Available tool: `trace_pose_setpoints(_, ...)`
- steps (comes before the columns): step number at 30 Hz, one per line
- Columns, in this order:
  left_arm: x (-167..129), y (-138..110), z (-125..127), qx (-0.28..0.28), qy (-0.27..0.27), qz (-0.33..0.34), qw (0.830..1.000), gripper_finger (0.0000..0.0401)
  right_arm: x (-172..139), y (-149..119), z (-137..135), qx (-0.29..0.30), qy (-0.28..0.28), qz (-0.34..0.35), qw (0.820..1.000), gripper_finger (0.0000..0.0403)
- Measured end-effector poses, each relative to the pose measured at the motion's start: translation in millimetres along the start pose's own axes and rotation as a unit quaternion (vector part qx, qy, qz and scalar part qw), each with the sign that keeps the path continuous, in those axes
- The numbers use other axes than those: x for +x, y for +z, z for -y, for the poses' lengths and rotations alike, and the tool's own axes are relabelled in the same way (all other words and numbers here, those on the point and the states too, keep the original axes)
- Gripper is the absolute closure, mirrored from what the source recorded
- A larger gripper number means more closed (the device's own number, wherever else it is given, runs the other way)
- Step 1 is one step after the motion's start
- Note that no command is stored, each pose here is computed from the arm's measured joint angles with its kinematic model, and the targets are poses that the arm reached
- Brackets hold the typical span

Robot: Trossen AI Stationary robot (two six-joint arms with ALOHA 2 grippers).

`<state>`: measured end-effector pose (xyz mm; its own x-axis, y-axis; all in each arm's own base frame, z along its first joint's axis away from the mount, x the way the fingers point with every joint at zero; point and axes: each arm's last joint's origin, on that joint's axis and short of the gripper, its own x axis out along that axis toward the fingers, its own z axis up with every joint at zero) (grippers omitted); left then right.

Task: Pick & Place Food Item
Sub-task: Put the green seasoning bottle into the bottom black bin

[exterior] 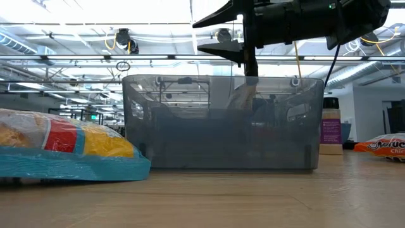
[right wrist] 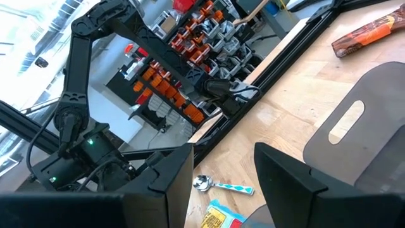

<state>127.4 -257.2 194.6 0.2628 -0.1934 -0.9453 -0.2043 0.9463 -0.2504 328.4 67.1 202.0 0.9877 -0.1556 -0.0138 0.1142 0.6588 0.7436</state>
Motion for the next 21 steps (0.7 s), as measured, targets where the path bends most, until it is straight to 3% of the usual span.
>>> trace_pose_setpoints(8, 0.0, -0.4, -0.9, 0.011, 0.004, -0.004, 1.000, 0.0014, 0.0, -0.1, 0.1, -0.002, -0.001, 0.000, 1.000, 0.0243)
trace_pose_setpoints(10, 0.1, -0.1, -0.8, 0.004, 0.004, -0.002, 1.000, 0.0020, 0.0, -0.1, 0.1, -0.002, -0.001, 0.000, 1.000, 0.0243)
trace_pose_setpoints(16, 0.9, 5.2, -0.8, -0.068, -0.003, -0.011, 0.998, 0.0089, 0.0, -0.1, 0.1, -0.002, -0.001, 0.000, 1.000, 0.0243)
trace_pose_setpoints(19, 1.1, 6.3, 1.3, -0.054, -0.017, -0.022, 0.998, 0.0112, 0.0, -0.4, 0.5, -0.003, -0.002, -0.002, 1.000, 0.0243)
trace_pose_setpoints(21, 0.8, 6.8, 2.5, -0.034, -0.018, 0.012, 0.999, 0.0123, 0.0, -0.9, 1.0, -0.005, -0.005, -0.004, 1.000, 0.0243)
